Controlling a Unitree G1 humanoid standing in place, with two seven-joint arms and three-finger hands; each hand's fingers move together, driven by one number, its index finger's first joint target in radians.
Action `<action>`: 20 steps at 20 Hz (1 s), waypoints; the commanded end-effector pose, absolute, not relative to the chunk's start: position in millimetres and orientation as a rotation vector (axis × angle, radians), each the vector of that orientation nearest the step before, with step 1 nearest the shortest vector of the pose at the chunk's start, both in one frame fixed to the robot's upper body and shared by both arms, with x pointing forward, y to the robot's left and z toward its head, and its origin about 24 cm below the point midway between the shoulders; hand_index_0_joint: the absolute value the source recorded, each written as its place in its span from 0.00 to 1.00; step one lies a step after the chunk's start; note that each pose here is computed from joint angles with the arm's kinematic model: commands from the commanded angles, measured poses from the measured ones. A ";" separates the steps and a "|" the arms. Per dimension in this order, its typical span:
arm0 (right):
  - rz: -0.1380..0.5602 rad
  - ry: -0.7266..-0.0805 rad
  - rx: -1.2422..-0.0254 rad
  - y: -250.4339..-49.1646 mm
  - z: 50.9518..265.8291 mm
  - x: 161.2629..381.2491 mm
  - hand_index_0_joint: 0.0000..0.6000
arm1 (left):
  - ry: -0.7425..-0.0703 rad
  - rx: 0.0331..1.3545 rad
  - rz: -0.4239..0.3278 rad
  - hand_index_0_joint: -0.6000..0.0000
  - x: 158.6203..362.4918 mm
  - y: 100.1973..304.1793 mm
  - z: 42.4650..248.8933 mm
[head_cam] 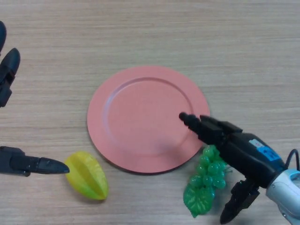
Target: Pick up the green grapes and place it on the plate
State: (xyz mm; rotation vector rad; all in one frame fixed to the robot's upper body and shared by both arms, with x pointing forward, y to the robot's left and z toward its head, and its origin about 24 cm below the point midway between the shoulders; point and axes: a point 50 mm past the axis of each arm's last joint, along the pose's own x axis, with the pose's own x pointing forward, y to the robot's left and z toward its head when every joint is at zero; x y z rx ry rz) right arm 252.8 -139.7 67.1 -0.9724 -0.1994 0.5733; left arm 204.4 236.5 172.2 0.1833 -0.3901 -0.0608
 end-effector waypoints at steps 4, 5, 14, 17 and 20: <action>0.526 -0.389 -1.030 -143.5 85.5 260.3 0.75 | -0.619 0.282 -0.029 1.00 186.0 241.5 202.2; 0.514 -0.379 -1.066 -149.9 73.2 262.7 0.99 | -0.622 0.285 -0.009 1.00 183.7 244.5 200.7; 0.551 -0.354 -1.179 -169.5 76.5 262.7 1.00 | -0.615 0.282 0.014 1.00 178.7 245.8 197.1; 0.541 -0.417 -1.234 -166.2 115.4 261.3 1.00 | -0.618 0.284 0.006 1.00 177.1 244.0 198.2; 0.531 -0.497 -1.242 -146.4 147.8 261.3 1.00 | -0.619 0.278 -0.007 1.00 176.4 241.4 198.6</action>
